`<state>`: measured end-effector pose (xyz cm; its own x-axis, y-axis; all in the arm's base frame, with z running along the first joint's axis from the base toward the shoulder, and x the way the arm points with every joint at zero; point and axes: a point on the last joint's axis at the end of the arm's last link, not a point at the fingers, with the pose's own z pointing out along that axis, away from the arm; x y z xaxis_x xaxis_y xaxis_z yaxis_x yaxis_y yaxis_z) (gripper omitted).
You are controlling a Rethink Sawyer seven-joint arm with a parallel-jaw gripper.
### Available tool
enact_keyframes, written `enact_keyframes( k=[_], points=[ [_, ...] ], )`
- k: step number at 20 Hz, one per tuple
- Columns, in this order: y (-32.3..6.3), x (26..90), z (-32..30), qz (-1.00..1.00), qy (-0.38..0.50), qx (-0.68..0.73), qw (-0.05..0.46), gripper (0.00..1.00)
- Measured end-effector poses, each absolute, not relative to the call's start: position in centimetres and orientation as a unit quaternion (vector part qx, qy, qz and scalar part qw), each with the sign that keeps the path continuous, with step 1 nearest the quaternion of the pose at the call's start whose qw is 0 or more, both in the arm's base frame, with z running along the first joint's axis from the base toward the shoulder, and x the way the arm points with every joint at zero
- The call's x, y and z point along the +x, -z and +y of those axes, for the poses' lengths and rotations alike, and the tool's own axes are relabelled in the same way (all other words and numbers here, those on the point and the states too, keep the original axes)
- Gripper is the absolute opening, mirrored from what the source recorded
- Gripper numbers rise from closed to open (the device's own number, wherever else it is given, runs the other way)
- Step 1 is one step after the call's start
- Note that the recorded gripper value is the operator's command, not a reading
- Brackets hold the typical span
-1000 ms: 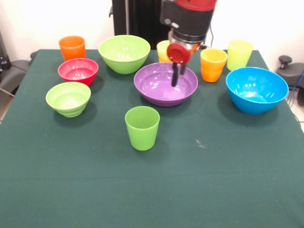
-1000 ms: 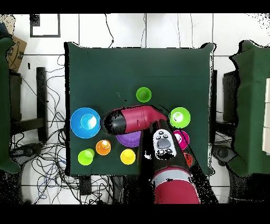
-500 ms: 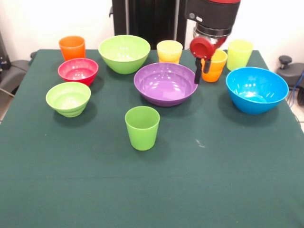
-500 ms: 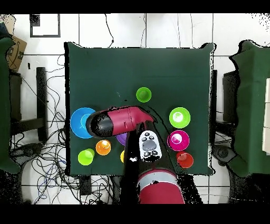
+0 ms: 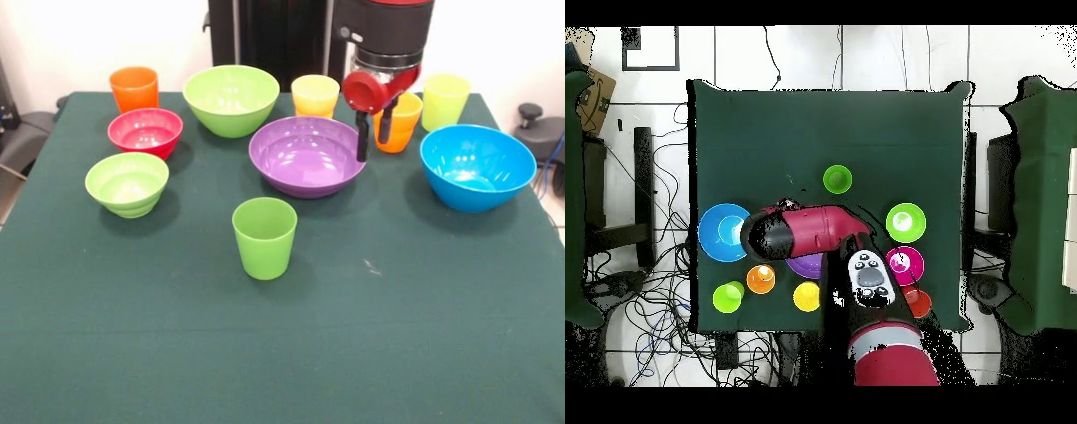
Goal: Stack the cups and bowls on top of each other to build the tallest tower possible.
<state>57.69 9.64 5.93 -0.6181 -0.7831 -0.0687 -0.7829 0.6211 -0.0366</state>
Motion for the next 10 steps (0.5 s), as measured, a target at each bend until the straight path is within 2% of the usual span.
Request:
enact_keyframes(
  k=[10],
  points=[
    [-6.2,59.1,9.1,0.919,-0.006,-0.389,0.066,1.00]
  ],
)
